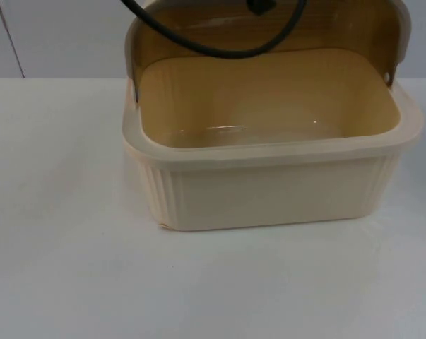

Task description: Open the box lid with the left hand, place the block into the box with the right hand, then close the box lid with the left hand.

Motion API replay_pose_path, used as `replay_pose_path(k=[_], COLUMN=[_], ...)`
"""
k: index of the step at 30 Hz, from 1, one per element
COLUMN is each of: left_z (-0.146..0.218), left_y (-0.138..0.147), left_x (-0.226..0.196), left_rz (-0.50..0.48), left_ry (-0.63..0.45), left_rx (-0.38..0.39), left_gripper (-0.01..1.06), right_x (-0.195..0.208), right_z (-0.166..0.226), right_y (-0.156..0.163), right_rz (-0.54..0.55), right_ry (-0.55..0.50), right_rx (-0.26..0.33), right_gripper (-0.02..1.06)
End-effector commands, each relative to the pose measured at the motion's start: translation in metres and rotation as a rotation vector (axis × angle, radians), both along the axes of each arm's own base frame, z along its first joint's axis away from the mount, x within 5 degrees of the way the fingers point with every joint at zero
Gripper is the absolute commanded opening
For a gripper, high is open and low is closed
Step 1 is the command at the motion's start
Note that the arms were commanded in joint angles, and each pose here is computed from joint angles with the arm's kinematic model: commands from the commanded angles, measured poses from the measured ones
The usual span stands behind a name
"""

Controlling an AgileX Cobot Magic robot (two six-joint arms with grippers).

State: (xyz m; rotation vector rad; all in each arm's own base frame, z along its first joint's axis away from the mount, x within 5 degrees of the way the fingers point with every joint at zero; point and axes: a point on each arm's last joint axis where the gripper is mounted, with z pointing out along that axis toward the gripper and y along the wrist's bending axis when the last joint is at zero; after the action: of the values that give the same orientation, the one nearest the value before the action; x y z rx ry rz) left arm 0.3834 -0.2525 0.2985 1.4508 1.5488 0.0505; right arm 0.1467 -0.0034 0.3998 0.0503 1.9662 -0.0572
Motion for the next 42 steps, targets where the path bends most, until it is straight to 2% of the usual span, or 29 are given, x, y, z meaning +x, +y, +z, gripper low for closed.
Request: replay_pose_path(k=[1,3,13,17,22,35,37,42], left_z=[-0.003,-0.007,-0.010,-0.005,-0.010,-0.028,-0.033,-0.051], left_y=[-0.001,-0.002,-0.002,0.002,0.003,-0.017,-0.021,-0.024], left_x=[0.002,0.003,0.002,-0.002,-0.008,-0.039,-0.046,-0.060], left_rz=[0.000,-0.002,0.004,0.002,-0.001,-0.013,-0.012,-0.014], left_ry=[0.003,0.014,0.039,0.051,0.123,0.130,0.098,0.077], left_rx=[0.004,0.010,0.015,0.048,0.092,0.125,0.158,0.143], left_gripper=[0.00,0.00,0.00,0.00,0.00,0.00,0.00,0.00], right_x=[-0.001,-0.001,-0.002,-0.002,-0.002,-0.016,-0.019,-0.024], right_z=[0.001,0.001,0.001,0.001,0.001,0.008,0.009,0.010], right_y=[-0.002,-0.003,-0.005,-0.005,-0.005,-0.006,-0.006,-0.007], right_rz=[-0.018,-0.026,-0.048,-0.051,-0.053,-0.059,-0.061,-0.062], right_ry=[-0.010,-0.011,-0.012,-0.013,-0.014,-0.054,-0.056,-0.067], right_rx=[-0.008,-0.023,-0.011,-0.004,0.002,-0.003,-0.003,-0.001], right_gripper=[1.05,1.05,1.05,1.05,1.05,1.05,1.05,1.05])
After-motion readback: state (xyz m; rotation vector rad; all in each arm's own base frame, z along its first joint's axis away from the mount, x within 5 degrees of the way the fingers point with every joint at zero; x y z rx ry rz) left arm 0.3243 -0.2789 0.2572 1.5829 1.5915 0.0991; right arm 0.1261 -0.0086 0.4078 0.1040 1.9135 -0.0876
